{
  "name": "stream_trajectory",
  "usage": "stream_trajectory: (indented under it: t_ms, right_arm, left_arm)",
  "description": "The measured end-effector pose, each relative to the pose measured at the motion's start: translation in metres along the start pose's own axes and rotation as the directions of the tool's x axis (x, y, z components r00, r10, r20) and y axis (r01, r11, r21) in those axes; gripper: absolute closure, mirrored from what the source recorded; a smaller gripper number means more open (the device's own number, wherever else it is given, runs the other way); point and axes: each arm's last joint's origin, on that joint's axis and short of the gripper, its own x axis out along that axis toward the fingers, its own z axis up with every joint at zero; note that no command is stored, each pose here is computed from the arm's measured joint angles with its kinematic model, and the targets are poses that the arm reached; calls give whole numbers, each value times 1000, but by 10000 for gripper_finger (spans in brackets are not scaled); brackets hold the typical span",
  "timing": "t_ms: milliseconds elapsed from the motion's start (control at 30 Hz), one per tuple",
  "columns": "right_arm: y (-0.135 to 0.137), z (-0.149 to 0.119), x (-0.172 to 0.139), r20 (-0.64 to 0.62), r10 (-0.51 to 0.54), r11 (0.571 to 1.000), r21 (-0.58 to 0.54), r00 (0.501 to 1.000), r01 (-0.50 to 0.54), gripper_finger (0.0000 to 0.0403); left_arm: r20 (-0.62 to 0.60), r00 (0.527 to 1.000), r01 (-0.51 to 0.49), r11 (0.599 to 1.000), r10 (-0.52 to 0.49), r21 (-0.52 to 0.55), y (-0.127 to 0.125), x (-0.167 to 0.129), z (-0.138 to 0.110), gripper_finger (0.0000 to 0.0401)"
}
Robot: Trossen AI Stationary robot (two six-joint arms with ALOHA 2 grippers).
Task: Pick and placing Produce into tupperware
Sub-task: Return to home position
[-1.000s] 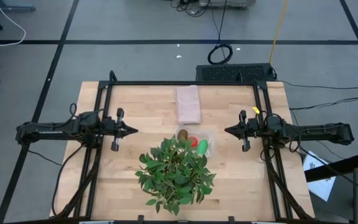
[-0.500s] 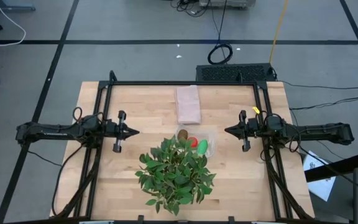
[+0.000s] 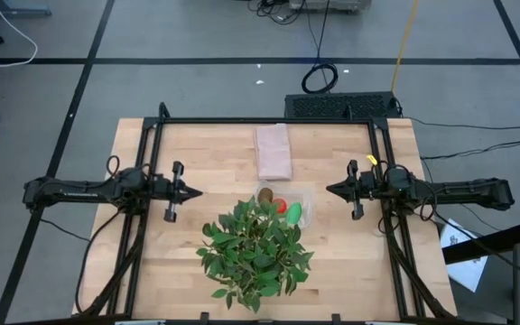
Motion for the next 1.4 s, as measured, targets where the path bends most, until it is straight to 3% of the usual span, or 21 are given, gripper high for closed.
stream_trajectory:
  t_ms: [100, 233, 933, 1133, 1400]
  right_arm:
    - [0, 1, 0, 13, -12, 1000, 1, 1000, 12, 403]
    - [-3, 3, 0, 40, -103, 994, 28, 994, 102, 403]
    - [-14, 1, 2, 23, -209, 976, 59, 978, 207, 403]
    - [-10, 11, 2, 112, -102, 994, 52, 988, 97, 403]
    - [-10, 11, 2, 112, -94, 994, 60, 989, 88, 403]
  left_arm:
    - [-11, 1000, 1, 1000, -1, -2, 0, 0, -2, 401]
    - [-12, 1000, 1, 1000, -1, 13, 0, 0, -2, 401]
    - [-49, 999, -23, 999, 22, -22, 5, -1, -6, 401]
    - [-59, 998, -19, 999, 17, -41, 5, -1, -7, 400]
    - [-81, 997, -3, 998, -1, -56, 4, -2, -10, 399]
